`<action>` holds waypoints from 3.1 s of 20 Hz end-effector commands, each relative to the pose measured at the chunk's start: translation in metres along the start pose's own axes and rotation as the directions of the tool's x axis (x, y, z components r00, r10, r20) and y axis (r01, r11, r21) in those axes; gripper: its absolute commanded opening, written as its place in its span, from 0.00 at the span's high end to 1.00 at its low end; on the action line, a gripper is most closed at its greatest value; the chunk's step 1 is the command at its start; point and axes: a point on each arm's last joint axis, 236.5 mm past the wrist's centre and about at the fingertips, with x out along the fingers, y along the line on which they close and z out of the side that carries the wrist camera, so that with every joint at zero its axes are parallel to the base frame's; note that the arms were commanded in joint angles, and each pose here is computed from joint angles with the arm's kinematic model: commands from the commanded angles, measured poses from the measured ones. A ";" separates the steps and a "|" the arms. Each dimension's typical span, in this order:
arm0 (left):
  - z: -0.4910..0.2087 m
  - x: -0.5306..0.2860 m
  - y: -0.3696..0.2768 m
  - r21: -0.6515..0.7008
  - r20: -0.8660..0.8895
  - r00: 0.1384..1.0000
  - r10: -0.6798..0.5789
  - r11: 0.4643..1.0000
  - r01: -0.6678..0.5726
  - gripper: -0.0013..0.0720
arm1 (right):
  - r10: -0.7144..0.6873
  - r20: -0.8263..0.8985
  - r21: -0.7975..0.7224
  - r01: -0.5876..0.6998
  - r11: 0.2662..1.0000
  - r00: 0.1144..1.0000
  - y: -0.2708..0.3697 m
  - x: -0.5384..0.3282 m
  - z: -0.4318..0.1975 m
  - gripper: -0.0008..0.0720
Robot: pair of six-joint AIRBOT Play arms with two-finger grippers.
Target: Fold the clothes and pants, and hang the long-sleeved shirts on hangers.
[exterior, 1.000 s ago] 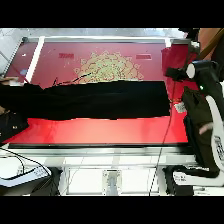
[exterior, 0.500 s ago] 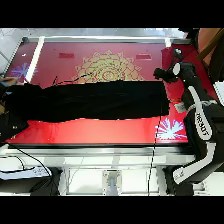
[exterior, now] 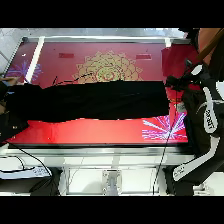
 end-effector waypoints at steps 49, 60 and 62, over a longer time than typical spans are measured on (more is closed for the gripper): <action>0.078 0.019 -0.056 0.070 0.281 0.959 -0.040 0.997 0.021 0.05 | 0.121 0.199 0.049 -0.133 0.990 0.973 0.026 -0.008 0.088 0.41; 0.001 -0.064 -0.235 0.572 0.170 0.933 -0.318 0.802 0.169 0.05 | 0.260 -0.147 0.094 -0.248 0.964 0.954 -0.010 -0.005 0.013 0.14; -0.013 -0.062 -0.245 0.589 0.128 0.936 -0.329 0.784 0.195 0.05 | 0.257 -0.166 0.090 -0.245 0.965 0.952 -0.017 0.006 0.008 0.14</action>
